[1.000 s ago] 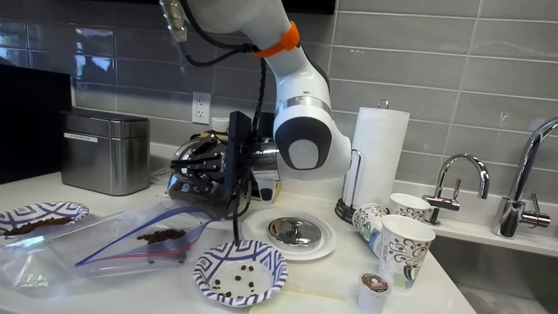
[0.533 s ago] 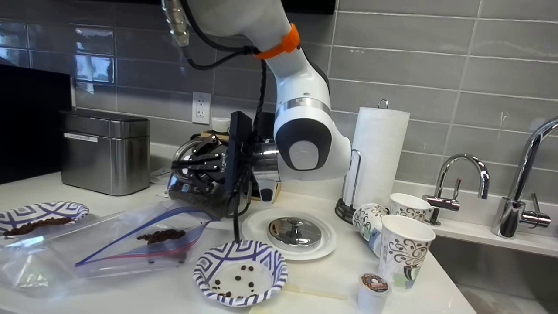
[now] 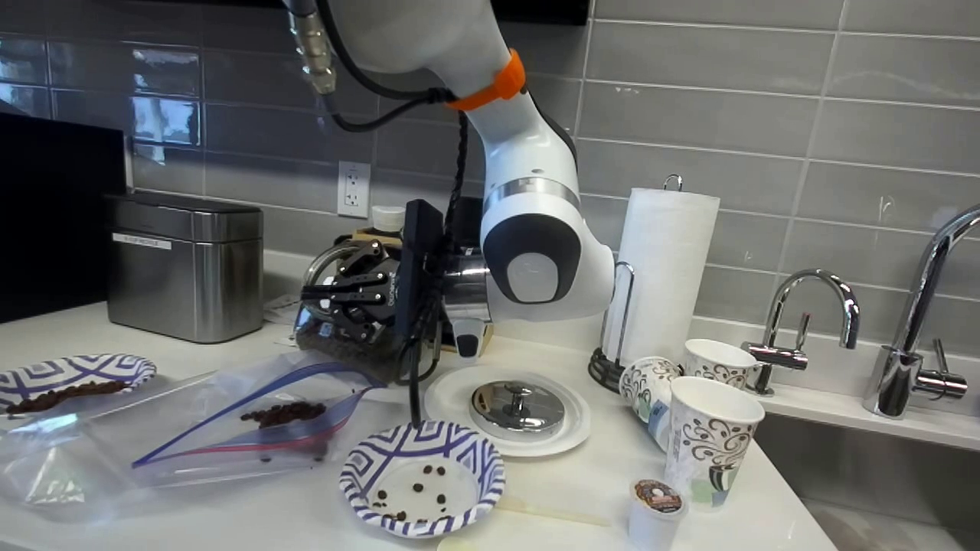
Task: Put some of the contents in the jar on the plate
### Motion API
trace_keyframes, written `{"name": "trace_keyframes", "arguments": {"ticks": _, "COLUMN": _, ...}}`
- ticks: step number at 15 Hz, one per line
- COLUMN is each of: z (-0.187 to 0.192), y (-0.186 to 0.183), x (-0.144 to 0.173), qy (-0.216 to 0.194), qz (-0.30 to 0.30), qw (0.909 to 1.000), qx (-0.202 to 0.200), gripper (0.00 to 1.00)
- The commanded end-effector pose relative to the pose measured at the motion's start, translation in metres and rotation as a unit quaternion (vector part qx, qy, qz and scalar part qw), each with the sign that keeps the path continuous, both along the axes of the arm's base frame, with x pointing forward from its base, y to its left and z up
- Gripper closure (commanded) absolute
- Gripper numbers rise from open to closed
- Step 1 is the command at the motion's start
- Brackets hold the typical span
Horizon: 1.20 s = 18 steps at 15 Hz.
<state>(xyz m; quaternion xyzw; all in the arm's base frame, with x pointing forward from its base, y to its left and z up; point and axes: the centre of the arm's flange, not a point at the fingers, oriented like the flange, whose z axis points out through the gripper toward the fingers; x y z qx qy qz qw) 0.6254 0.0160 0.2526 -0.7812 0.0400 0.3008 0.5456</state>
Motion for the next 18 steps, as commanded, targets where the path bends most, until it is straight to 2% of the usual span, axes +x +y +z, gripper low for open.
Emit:
{"name": "trace_keyframes", "arguments": {"ticks": 1, "z": -0.014, "y": 0.003, "x": 0.005, "qy": 0.015, "qz": -0.001, "qw": 0.9996, "qx": -0.026, "gripper": 0.99}}
{"name": "trace_keyframes", "arguments": {"ticks": 6, "z": -0.016, "y": 0.004, "x": 0.005, "qy": 0.025, "qz": 0.001, "qw": 0.9991, "qx": -0.034, "gripper": 0.99}}
{"name": "trace_keyframes", "arguments": {"ticks": 7, "z": -0.016, "y": 0.004, "x": 0.005, "qy": 0.026, "qz": 0.0, "qw": 0.999, "qx": -0.035, "gripper": 0.94}}
{"name": "trace_keyframes", "arguments": {"ticks": 9, "z": -0.019, "y": 0.003, "x": 0.005, "qy": 0.031, "qz": 0.002, "qw": 0.9987, "qx": -0.041, "gripper": 0.74}}
{"name": "trace_keyframes", "arguments": {"ticks": 12, "z": -0.025, "y": 0.003, "x": 0.004, "qy": 0.041, "qz": 0.004, "qw": 0.998, "qx": -0.047, "gripper": 0.54}}
{"name": "trace_keyframes", "arguments": {"ticks": 15, "z": -0.029, "y": 0.002, "x": 0.003, "qy": 0.047, "qz": 0.005, "qw": 0.9975, "qx": -0.052, "gripper": 0.46}}
{"name": "trace_keyframes", "arguments": {"ticks": 16, "z": -0.029, "y": 0.001, "x": 0.003, "qy": 0.049, "qz": 0.005, "qw": 0.9974, "qx": -0.054, "gripper": 0.24}}
{"name": "trace_keyframes", "arguments": {"ticks": 18, "z": -0.027, "y": -0.001, "x": 0.003, "qy": 0.048, "qz": 0.006, "qw": 0.9974, "qx": -0.054, "gripper": 0.21}}
